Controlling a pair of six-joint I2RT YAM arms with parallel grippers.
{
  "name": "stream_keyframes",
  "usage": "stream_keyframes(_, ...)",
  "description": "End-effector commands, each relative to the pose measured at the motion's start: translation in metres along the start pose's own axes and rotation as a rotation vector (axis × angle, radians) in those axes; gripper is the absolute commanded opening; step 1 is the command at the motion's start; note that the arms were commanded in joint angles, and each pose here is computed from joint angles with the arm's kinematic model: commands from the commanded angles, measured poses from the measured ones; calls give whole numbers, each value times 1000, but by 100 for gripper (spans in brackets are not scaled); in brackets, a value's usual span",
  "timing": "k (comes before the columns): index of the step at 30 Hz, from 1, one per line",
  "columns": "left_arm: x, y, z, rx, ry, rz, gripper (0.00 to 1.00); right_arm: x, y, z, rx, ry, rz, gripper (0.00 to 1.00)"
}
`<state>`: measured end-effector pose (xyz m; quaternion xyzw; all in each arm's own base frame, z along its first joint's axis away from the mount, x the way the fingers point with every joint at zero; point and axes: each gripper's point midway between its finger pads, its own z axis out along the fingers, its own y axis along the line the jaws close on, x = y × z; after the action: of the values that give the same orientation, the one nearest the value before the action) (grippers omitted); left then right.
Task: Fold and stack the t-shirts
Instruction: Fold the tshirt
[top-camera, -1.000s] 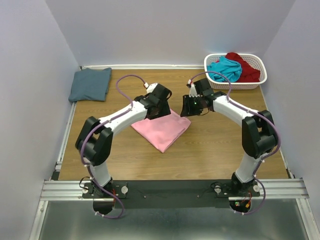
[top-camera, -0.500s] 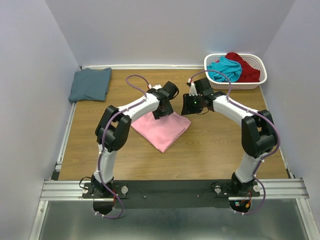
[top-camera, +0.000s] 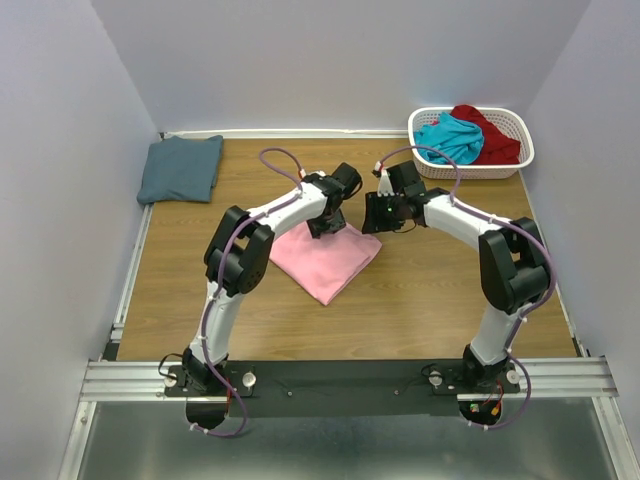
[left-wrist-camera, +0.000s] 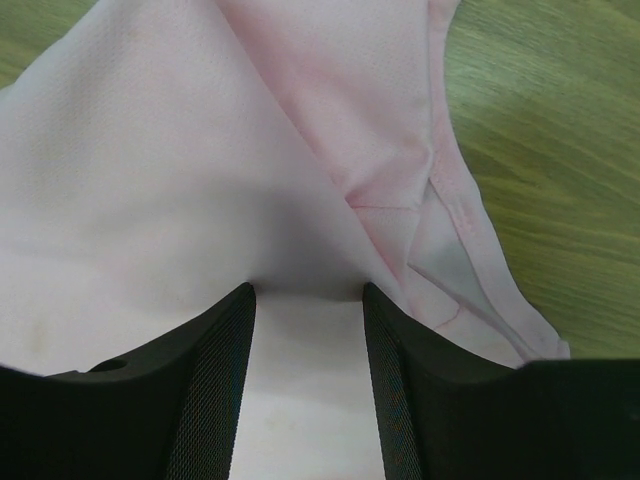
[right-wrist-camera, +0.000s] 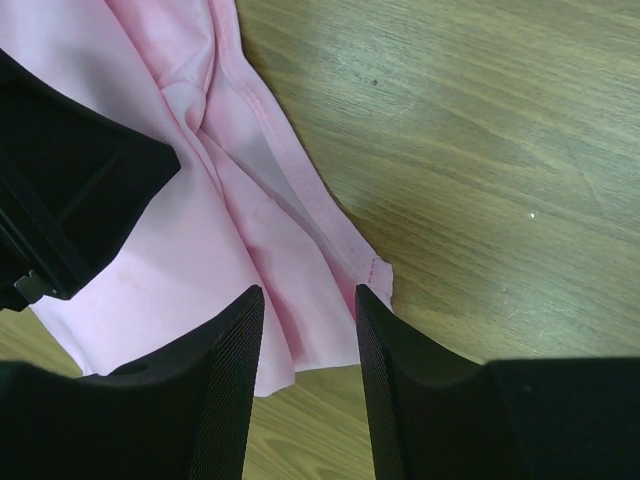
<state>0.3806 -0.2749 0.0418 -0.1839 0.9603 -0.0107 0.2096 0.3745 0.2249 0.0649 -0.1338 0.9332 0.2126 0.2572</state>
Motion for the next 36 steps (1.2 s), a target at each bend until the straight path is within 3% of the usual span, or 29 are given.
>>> stream_keyframes(1, -13, 0, 0, -35, -38, -22, 55, 8, -1, 9, -19, 9, -3, 50)
stream_keyframes(17, -10, -5, 10, -47, -15, -21, 52, 10, -2, 12, -22, 5, -1, 50)
stream_keyframes(25, -5, -1, 15, -57, 2, -6, 39, 10, -3, 13, -20, 4, -2, 50)
stream_keyframes(33, -8, 2, 7, -45, -19, -6, 33, -7, 8, 11, -72, -22, -23, 50)
stream_keyframes(36, -8, 3, 7, -46, -18, 3, 24, -15, 17, 12, -118, -32, -35, 50)
